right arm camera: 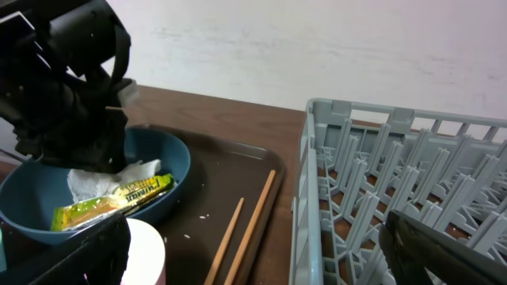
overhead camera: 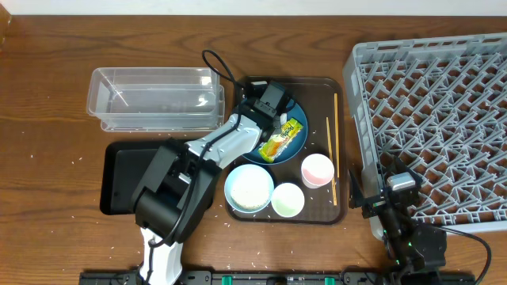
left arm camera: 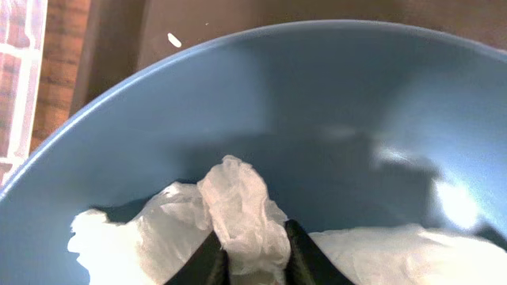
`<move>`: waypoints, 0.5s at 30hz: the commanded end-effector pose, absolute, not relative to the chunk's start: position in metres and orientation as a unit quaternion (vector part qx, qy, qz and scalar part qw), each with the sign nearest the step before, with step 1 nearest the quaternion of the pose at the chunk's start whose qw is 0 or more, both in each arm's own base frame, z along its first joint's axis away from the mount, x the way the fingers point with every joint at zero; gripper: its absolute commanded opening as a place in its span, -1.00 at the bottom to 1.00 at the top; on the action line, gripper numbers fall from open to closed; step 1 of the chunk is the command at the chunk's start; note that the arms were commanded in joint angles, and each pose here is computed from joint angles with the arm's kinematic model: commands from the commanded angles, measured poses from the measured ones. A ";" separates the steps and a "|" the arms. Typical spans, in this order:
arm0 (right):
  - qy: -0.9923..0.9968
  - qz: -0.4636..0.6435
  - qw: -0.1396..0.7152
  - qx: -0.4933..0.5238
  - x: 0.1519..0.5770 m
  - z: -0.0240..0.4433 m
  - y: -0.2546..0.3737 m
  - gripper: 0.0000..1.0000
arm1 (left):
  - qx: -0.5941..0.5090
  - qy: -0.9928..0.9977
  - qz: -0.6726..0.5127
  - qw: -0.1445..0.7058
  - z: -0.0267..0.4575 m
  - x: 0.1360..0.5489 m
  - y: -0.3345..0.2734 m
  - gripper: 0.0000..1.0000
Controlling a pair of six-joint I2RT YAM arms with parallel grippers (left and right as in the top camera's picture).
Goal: Sort waste into correct bins and load items into the dishwasher rack
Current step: 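Close the left gripper on the tissue and lift it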
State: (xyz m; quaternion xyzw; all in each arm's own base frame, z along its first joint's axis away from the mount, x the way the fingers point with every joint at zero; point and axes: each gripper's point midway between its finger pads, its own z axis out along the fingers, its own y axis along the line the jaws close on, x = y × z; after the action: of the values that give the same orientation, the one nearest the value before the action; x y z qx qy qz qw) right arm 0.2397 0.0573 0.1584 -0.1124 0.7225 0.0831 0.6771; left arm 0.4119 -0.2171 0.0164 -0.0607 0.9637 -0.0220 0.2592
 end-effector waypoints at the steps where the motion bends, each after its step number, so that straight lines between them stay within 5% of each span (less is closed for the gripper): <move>1: 0.725 0.075 0.676 -0.110 0.241 0.157 0.054 0.98 | -0.068 0.953 -0.044 0.292 0.055 0.419 -0.219 -0.63; 15: 0.725 0.075 0.676 -0.110 0.241 0.157 0.054 0.99 | -0.079 0.926 -0.094 0.357 0.153 0.410 -0.214 -0.84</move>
State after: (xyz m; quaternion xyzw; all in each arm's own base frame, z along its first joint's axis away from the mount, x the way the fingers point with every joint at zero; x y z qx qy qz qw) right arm 0.2397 0.0573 0.1584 -0.1126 0.7225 0.0830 0.6771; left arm 0.4107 -0.2165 0.1321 -0.0737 0.9333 -0.0853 0.3409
